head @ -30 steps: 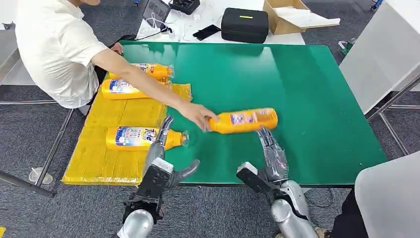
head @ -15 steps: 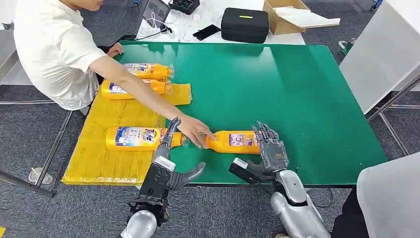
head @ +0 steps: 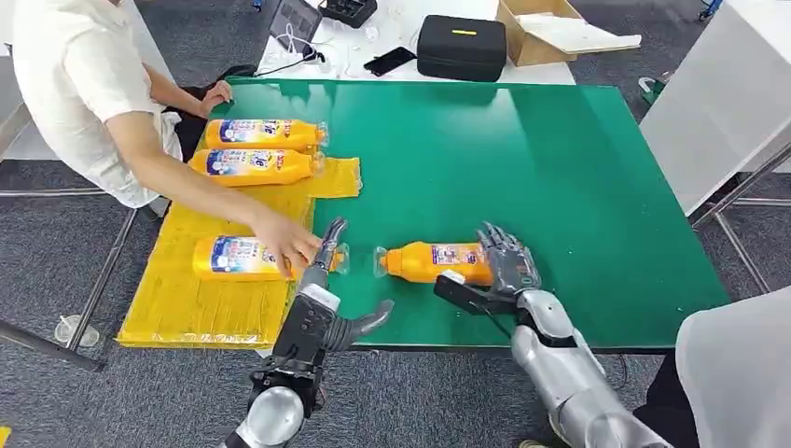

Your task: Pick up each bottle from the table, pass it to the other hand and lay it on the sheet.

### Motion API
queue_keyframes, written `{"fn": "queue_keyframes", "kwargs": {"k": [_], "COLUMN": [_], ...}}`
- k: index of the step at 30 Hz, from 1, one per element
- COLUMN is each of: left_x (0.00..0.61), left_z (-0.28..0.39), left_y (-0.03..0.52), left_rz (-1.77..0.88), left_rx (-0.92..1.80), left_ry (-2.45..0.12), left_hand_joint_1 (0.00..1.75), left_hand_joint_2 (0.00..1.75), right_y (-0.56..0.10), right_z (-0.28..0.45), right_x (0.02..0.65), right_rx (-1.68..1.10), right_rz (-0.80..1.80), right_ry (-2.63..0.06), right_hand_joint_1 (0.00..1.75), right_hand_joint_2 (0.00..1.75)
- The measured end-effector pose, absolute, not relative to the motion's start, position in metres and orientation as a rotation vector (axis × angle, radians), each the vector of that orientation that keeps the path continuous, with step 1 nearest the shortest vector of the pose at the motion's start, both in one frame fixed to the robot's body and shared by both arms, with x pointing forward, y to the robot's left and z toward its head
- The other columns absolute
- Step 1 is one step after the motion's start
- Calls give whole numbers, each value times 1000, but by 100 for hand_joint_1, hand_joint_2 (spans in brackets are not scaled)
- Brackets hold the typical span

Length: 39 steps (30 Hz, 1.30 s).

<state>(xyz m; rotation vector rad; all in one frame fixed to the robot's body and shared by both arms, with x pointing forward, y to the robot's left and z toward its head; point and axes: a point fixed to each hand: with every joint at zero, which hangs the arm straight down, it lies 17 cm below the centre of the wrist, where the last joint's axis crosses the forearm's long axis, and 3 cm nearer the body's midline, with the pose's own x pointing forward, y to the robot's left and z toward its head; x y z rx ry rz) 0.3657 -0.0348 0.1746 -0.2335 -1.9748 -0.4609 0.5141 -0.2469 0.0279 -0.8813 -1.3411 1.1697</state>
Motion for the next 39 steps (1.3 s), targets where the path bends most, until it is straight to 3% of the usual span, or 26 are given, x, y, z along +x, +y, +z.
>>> {"fn": "queue_keyframes", "kwargs": {"k": [14, 15, 16, 39], "left_x": [368, 369, 369, 371], "left_z": [175, 175, 176, 179], "left_y": [-39, -39, -39, -41], "left_rz": [-468, -469, -468, -435], "left_rx": [-229, -228, -228, -257], "left_ry": [-1976, -1976, -1976, -1993], "left_hand_joint_1": [0, 0, 0, 0], "left_hand_joint_2": [175, 175, 175, 175], "right_y": [-253, -253, -253, -243], "right_z": [25, 23, 20, 5], "right_x": [530, 531, 530, 523], "right_rx": [-899, -887, -864, -461], "right_rz": [1244, 1249, 1251, 1139], "right_ry": [-1252, -1241, -1227, -1290], "right_hand_joint_1": [3, 113, 175, 175], "right_hand_joint_2": [175, 175, 175, 175]}}
